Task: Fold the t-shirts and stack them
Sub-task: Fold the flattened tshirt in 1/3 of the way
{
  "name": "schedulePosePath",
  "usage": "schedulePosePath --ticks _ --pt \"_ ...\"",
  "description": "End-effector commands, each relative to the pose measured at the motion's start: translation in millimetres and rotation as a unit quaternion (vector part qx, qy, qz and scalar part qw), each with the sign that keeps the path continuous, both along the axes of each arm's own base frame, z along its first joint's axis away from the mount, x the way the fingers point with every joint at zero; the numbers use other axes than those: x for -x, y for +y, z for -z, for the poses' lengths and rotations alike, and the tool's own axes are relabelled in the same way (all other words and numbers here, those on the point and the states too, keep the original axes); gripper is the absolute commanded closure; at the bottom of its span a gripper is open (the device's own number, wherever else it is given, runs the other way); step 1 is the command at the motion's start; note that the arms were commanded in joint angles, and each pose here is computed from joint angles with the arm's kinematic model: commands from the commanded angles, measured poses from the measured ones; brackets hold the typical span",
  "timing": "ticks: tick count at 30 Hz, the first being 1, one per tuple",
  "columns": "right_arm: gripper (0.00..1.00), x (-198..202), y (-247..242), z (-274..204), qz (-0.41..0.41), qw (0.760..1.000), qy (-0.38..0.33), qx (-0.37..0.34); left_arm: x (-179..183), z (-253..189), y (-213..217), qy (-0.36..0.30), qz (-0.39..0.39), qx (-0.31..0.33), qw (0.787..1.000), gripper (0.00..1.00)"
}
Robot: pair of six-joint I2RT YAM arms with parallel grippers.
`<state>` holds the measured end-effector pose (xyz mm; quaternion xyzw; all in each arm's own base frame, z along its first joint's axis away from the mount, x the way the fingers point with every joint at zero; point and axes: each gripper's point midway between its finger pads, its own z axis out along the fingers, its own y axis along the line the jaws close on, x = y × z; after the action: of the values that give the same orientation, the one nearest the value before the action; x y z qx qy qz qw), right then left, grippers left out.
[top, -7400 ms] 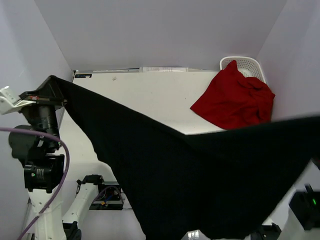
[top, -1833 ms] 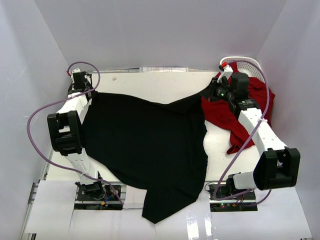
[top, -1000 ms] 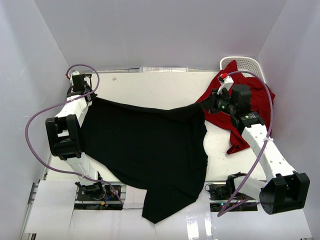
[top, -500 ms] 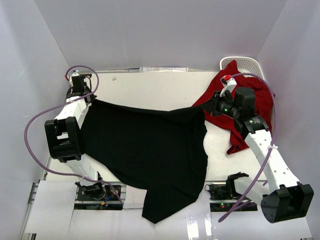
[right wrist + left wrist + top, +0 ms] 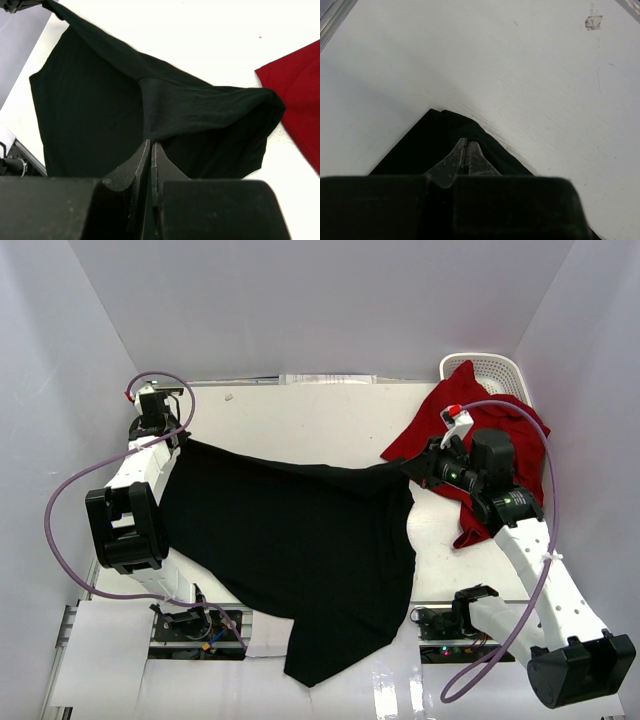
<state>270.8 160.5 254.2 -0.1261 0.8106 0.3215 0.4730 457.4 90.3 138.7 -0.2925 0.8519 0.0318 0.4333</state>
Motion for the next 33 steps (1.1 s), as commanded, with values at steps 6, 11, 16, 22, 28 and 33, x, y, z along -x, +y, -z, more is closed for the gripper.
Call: schedulePosePath --ticks 6,11,16,22,28,33 --pt "0.92 19.8 7.8 -4.1 -0.024 1.0 0.004 -0.005 17.0 -11.6 9.7 -0.006 -0.021 -0.004 1.0 1.0" --pt "0.92 29.9 11.7 4.2 -0.032 0.999 0.017 -0.004 22.4 -1.8 11.2 0.006 -0.025 0.001 1.0 1.0" --pt "0.92 40.2 16.0 13.4 -0.039 0.999 0.031 -0.007 30.1 10.2 11.4 0.021 -0.028 0.006 0.999 1.0" --pt "0.92 54.4 20.5 24.5 -0.045 0.998 0.046 -0.009 34.8 15.0 13.0 0.028 -0.031 0.006 0.999 1.0" --pt "0.92 65.8 24.0 34.3 -0.053 0.997 0.06 -0.009 39.6 19.0 15.1 0.037 -0.036 0.004 0.999 1.0" --pt "0.92 75.3 29.7 42.6 -0.063 0.995 0.074 -0.013 49.4 28.0 18.4 0.056 -0.048 0.001 0.997 1.0"
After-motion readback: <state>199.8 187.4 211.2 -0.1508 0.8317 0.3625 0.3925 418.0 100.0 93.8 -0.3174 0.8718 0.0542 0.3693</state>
